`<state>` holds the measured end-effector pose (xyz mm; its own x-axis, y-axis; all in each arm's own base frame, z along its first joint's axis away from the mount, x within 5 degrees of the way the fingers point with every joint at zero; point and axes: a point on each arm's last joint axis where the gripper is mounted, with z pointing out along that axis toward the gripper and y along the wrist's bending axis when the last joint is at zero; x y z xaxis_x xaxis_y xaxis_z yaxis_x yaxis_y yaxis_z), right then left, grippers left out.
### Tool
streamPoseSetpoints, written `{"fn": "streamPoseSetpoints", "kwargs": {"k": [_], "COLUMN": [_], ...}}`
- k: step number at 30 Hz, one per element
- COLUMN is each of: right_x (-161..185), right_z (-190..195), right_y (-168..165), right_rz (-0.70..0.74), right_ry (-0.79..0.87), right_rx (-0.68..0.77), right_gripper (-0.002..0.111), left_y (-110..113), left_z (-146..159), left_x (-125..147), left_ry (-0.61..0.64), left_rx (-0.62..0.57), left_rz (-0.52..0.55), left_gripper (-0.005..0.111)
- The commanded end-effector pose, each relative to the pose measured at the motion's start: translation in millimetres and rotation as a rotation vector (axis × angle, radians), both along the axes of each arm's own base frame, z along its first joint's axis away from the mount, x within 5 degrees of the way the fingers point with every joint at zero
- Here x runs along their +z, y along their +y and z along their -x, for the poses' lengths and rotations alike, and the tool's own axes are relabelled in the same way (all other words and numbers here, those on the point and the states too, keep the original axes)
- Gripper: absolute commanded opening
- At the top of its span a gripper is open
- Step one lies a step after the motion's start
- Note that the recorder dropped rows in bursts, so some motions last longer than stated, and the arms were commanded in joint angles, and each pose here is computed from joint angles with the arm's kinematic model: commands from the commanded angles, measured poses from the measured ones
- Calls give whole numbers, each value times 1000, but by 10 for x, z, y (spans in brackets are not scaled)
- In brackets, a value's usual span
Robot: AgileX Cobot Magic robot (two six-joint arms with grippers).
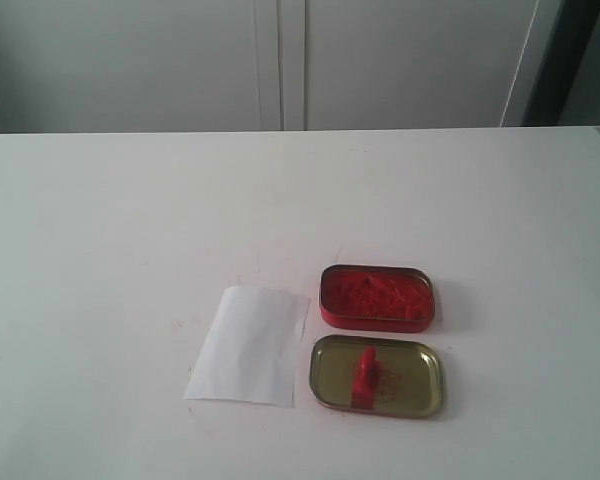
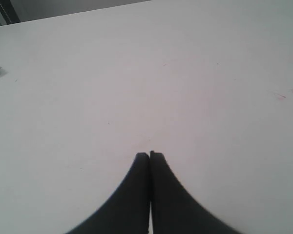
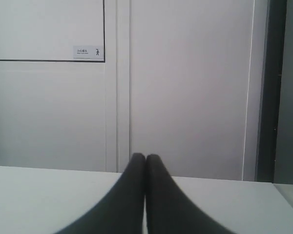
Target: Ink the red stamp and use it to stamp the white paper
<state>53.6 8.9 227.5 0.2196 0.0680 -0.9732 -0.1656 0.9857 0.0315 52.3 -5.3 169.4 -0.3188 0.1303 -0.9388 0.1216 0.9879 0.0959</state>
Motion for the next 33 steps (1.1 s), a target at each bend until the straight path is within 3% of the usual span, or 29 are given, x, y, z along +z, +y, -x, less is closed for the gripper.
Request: {"fn": "streamPoseSetpoints", "kwargs": {"k": [1, 11, 22, 33], "right_x": [-1, 350, 709, 808], "right_z": [6, 31, -243, -683], "right_y": [4, -12, 26, 85], "right_rz": [1, 1, -40, -51], "right_ry": [-16, 95, 306, 660], "right_rx": [7, -2, -5, -38], "right_gripper": [0, 0, 0, 0], "left_y": [0, 0, 0, 0], "left_z": [0, 0, 0, 0], "left_x": [-6, -6, -6, -6], "left_ry": [-4, -4, -4, -4], "left_rx": [0, 0, 0, 0], "left_rz": [0, 0, 0, 0], "left_gripper": [0, 0, 0, 0]}}
